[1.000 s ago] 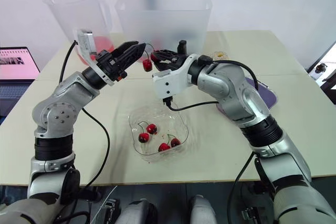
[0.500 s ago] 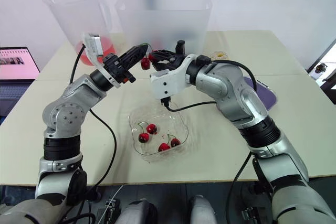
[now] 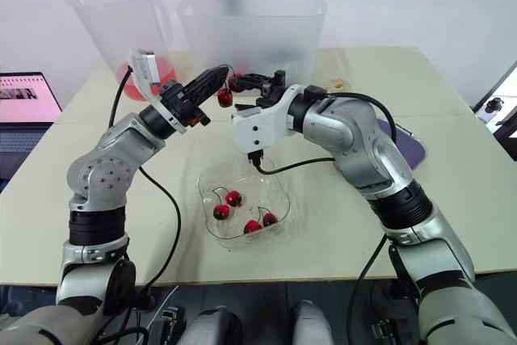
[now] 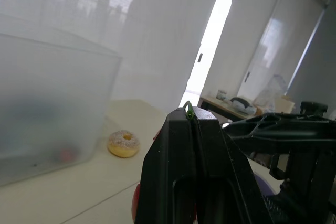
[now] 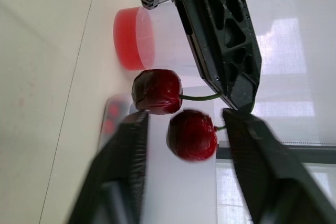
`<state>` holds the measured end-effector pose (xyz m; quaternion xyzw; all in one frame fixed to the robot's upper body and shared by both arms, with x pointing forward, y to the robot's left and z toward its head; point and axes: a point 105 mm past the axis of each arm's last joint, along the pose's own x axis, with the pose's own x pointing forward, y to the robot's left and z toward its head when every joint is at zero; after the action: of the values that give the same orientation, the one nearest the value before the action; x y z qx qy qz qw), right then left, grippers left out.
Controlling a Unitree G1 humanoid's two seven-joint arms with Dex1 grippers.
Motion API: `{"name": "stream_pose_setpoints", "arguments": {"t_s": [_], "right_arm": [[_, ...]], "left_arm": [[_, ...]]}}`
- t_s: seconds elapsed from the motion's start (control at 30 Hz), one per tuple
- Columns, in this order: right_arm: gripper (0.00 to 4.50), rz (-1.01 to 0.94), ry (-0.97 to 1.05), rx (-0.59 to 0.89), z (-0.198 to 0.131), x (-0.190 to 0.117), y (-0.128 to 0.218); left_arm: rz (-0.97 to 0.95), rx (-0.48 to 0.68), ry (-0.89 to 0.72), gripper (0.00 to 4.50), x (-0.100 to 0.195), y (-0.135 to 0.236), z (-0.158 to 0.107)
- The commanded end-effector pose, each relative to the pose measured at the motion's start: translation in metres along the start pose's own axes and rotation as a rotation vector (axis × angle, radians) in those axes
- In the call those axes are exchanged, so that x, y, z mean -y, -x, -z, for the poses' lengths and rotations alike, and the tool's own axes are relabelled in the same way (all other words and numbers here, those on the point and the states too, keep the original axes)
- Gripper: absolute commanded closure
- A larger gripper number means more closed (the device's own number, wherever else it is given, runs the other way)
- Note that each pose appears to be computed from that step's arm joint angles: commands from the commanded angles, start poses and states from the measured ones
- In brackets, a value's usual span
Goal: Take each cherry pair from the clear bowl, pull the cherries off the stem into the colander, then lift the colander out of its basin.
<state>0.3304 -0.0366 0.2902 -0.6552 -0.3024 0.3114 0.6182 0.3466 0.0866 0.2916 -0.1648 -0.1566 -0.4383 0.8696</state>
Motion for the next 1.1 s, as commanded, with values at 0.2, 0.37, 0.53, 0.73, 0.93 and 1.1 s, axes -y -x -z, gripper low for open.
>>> {"name": "stream_pose_setpoints", "arguments": {"t_s": [0.2, 0.37, 0.53, 0.73, 0.93, 1.1], "right_arm": [[1.55, 0.083, -0.119, 0.015, 0.001, 0.028, 0.021], [1.55, 0.191, -0.692, 0.092, 0.020, 0.061, 0.048], [1.55, -0.188, -1.257, 0.289, 0.005, 0.037, 0.073], [1.55, -0.366, -1.376, 0.280, -0.012, 0.004, 0.072], [1.55, -0.369, -1.465, 0.326, -0.022, -0.005, 0.063], [1.55, -0.373, -1.512, 0.361, -0.029, -0.007, 0.060]], "left_arm": [[0.048, 0.041, -0.055, 4.50, 0.013, -0.003, -0.018], [0.117, -0.020, -0.081, 4.50, 0.015, 0.004, -0.019], [0.328, -0.158, -0.083, 4.50, 0.031, 0.021, -0.015], [0.550, -0.292, -0.020, 4.50, 0.053, 0.035, -0.009], [0.589, -0.304, -0.011, 4.50, 0.057, 0.034, -0.010], [0.591, -0.293, -0.011, 4.50, 0.058, 0.031, -0.011]]}}
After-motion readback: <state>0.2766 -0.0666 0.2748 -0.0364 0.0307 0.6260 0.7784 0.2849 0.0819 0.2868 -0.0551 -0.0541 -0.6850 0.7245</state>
